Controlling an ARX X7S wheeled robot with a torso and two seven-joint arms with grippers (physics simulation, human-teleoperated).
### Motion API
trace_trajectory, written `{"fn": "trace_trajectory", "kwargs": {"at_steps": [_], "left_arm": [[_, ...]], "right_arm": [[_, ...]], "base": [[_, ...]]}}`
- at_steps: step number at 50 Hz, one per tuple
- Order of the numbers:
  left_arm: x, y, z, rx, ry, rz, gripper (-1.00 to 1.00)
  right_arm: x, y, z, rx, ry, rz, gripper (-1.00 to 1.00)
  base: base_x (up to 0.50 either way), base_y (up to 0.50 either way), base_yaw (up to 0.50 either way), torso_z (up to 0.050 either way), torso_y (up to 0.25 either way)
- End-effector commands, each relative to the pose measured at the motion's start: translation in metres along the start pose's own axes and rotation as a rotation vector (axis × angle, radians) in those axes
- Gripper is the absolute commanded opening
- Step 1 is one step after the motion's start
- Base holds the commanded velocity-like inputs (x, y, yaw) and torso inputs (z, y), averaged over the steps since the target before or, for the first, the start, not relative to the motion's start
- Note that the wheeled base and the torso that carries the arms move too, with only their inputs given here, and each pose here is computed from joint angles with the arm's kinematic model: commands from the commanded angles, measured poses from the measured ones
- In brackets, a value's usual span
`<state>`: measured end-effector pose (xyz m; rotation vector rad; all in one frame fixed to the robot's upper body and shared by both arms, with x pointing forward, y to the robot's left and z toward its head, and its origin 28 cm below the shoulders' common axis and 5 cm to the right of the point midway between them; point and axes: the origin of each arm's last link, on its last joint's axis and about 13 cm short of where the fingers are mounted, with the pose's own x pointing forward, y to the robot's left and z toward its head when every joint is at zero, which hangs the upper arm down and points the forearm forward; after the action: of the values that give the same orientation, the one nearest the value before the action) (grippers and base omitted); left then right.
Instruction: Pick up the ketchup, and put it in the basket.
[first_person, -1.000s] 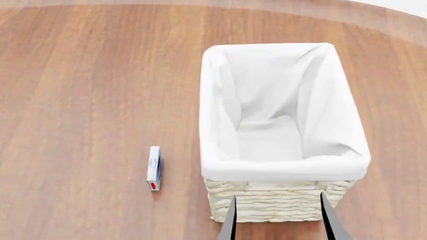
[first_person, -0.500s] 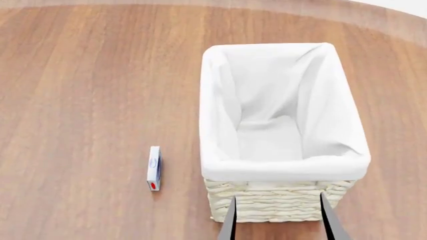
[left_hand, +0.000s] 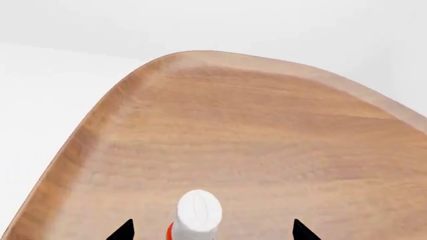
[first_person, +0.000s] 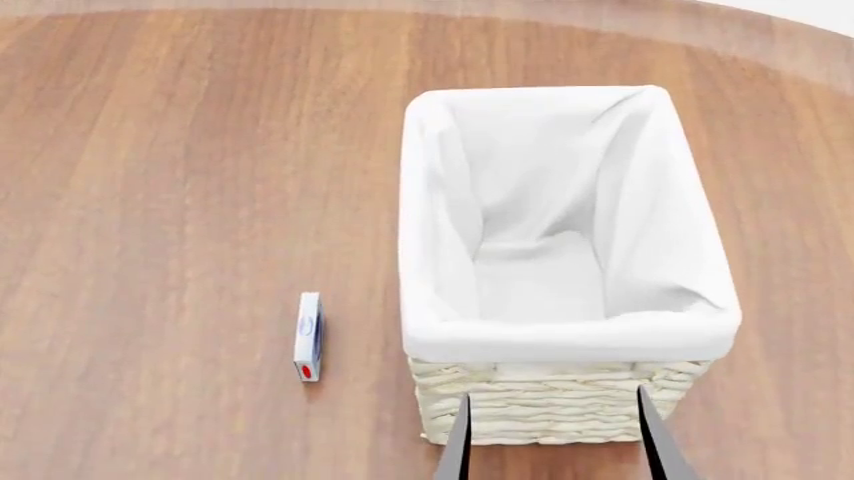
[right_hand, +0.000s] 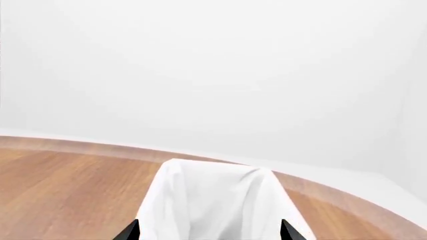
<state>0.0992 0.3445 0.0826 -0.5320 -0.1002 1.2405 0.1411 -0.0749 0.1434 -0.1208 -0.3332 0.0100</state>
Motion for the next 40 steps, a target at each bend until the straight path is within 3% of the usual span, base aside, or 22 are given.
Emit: {"fn": "trace_trajectory", "kwargs": {"at_steps": [1,21,40], "left_arm": [[0.006,-0.001,-0.011,0.032,0.03,-0.009,1.0],[0.027,0.003,-0.029,0.057,0.076,0.032,1.0],[0.034,-0.008,-0.028,0.085,0.075,0.008,1.0]], "right_arm": [[0.0,0.001,0.0,0.003,0.002,0.004,1.0],[0.0,0.001,0.002,0.002,-0.006,0.006,1.0],[-0.001,0.002,0.003,0.001,-0.008,0.011,1.0]], "base": [[0.0,0.0,0.0,0.0,0.0],[0.0,0.0,0.0,0.0,0.0],[0.0,0.0,0.0,0.0,0.0]]}}
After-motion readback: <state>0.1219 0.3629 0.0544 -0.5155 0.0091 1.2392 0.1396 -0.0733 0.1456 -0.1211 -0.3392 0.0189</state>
